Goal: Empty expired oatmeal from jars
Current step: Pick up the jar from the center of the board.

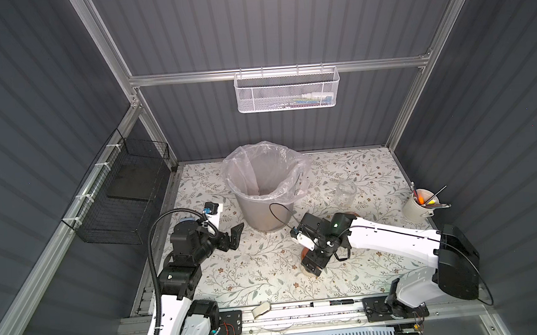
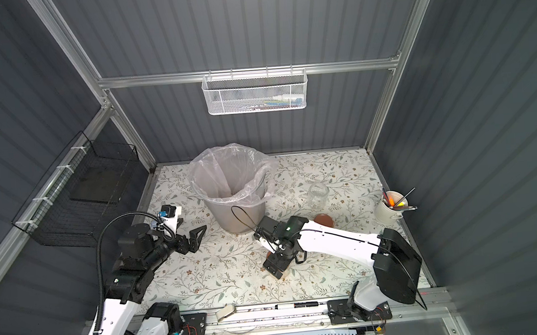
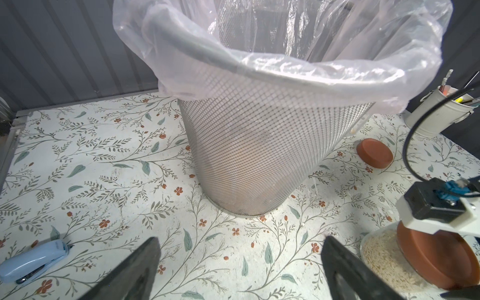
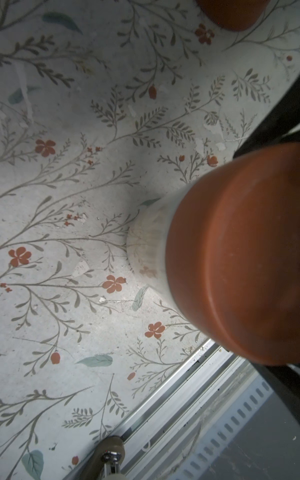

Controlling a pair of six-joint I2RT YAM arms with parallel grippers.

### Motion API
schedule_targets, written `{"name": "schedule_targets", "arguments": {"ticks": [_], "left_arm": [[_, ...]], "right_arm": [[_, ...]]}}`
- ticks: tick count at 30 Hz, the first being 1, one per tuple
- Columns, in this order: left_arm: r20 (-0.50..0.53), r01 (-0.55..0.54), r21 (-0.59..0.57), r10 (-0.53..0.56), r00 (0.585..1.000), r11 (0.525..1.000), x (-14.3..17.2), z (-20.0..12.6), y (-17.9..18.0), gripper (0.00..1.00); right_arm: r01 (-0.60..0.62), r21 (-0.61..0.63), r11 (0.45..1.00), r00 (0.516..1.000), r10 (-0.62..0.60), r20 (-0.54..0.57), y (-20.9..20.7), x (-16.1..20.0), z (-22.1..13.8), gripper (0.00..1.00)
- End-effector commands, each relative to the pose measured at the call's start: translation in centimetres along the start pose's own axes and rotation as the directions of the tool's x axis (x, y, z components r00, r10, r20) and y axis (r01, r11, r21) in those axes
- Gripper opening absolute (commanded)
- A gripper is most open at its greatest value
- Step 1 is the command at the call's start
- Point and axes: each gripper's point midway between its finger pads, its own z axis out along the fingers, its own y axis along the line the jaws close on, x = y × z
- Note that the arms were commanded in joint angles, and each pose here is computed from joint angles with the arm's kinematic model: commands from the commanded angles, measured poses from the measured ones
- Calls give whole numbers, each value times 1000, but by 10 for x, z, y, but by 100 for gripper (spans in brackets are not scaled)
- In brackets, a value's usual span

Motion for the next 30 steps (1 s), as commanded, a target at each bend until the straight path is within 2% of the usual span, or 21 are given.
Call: {"name": "schedule_targets", "arguments": {"ticks": [1,3,11,14,18,21,25,30], "left_arm": [[-10,11,24,-11,1000,1000,2,0,-5,97],[-7,5,14,-5,1000,1000,2,-2,-3,97],[2,6,14,-6,1000,1000,3,-3,-4,97],[3,7,23,-7,1000,1000,1,-2,-5,97],[0,6,47,-6,1000,999,0,-3,-9,95],[-13,1,120,1,1000,993,-2,-7,-23,93],[2,-37,214,37,999,976,-9,-17,-41,93],[30,-72,351,65,997,934,-32,-37,-68,92]], "right_arm": [[-14,41,999,999,12,45,-6,-11,9,99],[-13,43,999,999,11,47,-7,-9,12,96],[-45,56,997,997,41,71,-10,-2,-2,51],[-58,55,997,996,54,74,-10,-1,-9,38],[-71,52,996,992,65,108,-9,-9,-33,36],[-75,55,996,989,68,129,-9,-15,-63,35],[-86,40,995,978,77,191,-10,-24,-117,35],[-96,68,993,958,74,278,-20,-35,-194,35]]}}
